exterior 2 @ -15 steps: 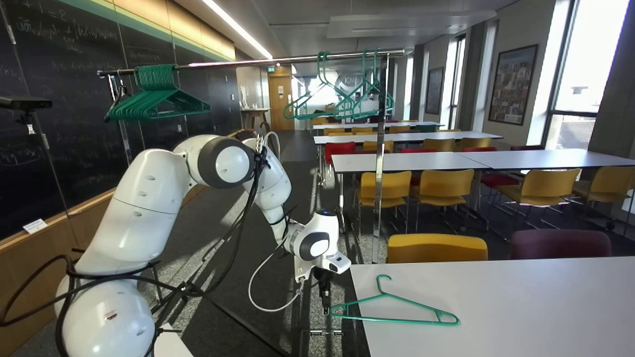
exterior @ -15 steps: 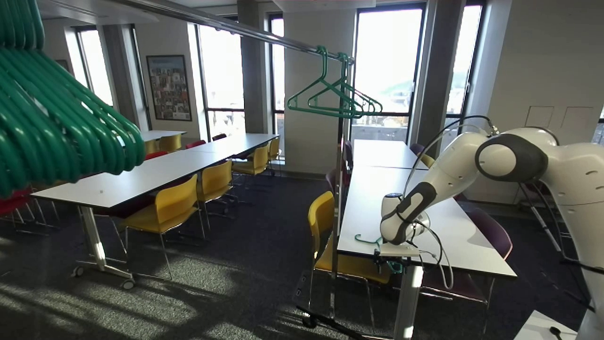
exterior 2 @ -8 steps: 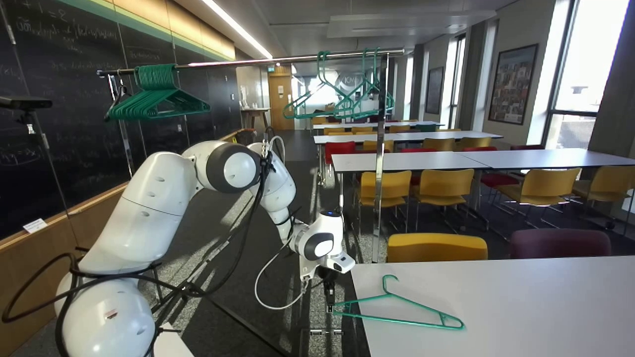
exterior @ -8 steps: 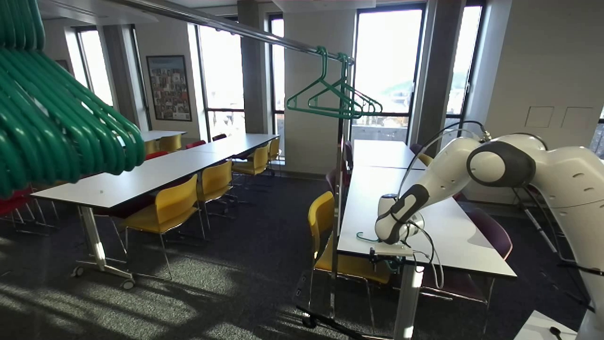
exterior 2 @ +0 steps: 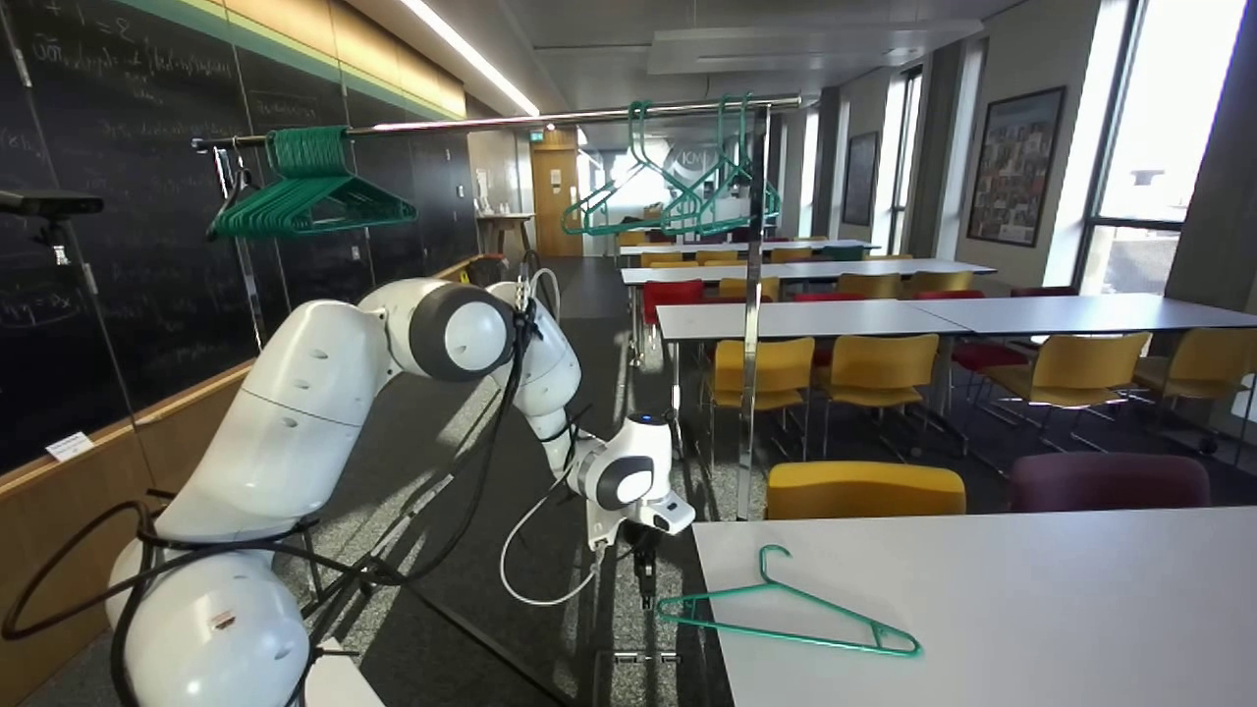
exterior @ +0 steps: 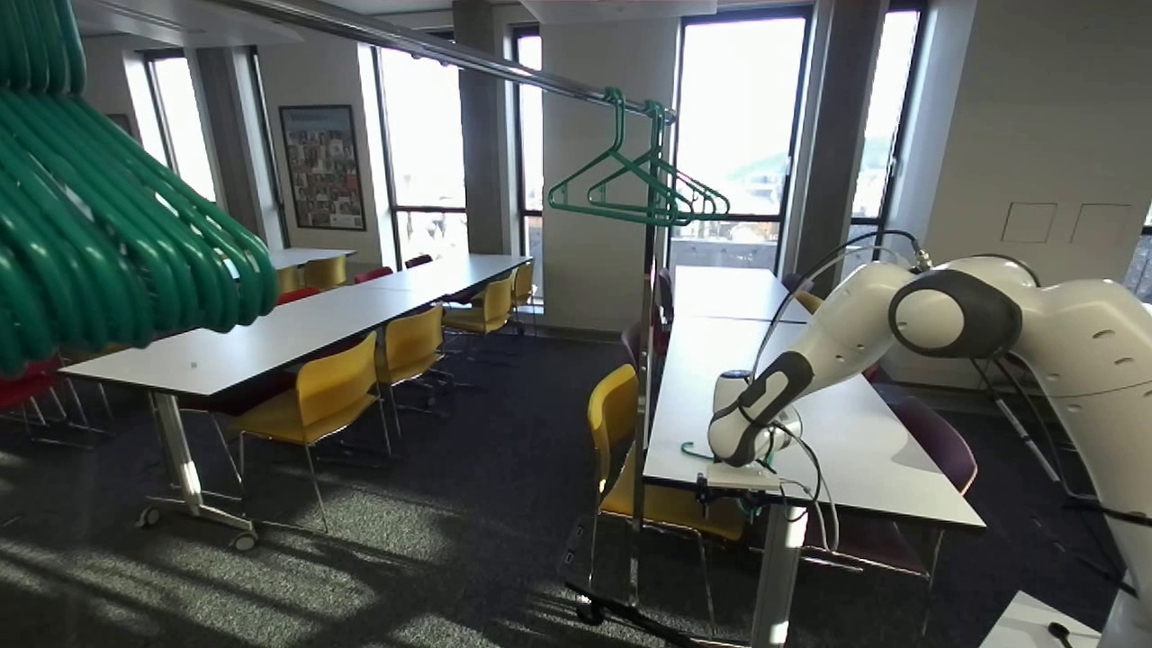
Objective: Put the coat hanger on the table
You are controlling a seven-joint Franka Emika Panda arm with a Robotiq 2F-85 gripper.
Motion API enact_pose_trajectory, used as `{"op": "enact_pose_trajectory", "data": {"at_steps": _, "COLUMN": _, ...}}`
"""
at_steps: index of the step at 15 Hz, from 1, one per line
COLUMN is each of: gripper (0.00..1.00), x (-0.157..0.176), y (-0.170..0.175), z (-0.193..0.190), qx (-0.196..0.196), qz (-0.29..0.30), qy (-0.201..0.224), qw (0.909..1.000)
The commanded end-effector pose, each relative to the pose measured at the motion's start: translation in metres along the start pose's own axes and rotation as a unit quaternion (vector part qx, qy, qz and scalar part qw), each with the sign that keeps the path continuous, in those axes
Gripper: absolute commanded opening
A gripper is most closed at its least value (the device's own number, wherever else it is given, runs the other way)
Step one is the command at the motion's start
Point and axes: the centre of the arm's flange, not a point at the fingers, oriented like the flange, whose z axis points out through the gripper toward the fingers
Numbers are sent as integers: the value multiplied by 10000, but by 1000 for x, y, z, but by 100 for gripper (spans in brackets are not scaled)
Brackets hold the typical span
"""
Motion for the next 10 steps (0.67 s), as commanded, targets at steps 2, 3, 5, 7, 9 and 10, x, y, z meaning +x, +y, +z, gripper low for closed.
{"op": "enact_pose_trajectory", "data": {"at_steps": 2, "gripper": 100, "x": 15, "y": -6, "z": -1, "qx": 25, "qz": 42, "qy": 39, "qw": 10000}}
{"op": "enact_pose_trajectory", "data": {"at_steps": 3, "gripper": 100, "x": 19, "y": -6, "z": -1, "qx": 18, "qz": 62, "qy": 54, "qw": 10000}}
{"op": "enact_pose_trajectory", "data": {"at_steps": 5, "gripper": 100, "x": 26, "y": -6, "z": -2, "qx": 22, "qz": 95, "qy": 88, "qw": 9999}}
{"op": "enact_pose_trajectory", "data": {"at_steps": 7, "gripper": 100, "x": 35, "y": 0, "z": 0, "qx": 34, "qz": 155, "qy": 108, "qw": 9998}}
{"op": "enact_pose_trajectory", "data": {"at_steps": 9, "gripper": 100, "x": 46, "y": 10, "z": 1, "qx": 38, "qz": 257, "qy": 111, "qw": 9996}}
{"op": "enact_pose_trajectory", "data": {"at_steps": 10, "gripper": 100, "x": 54, "y": 20, "z": 1, "qx": 41, "qz": 348, "qy": 110, "qw": 9993}}
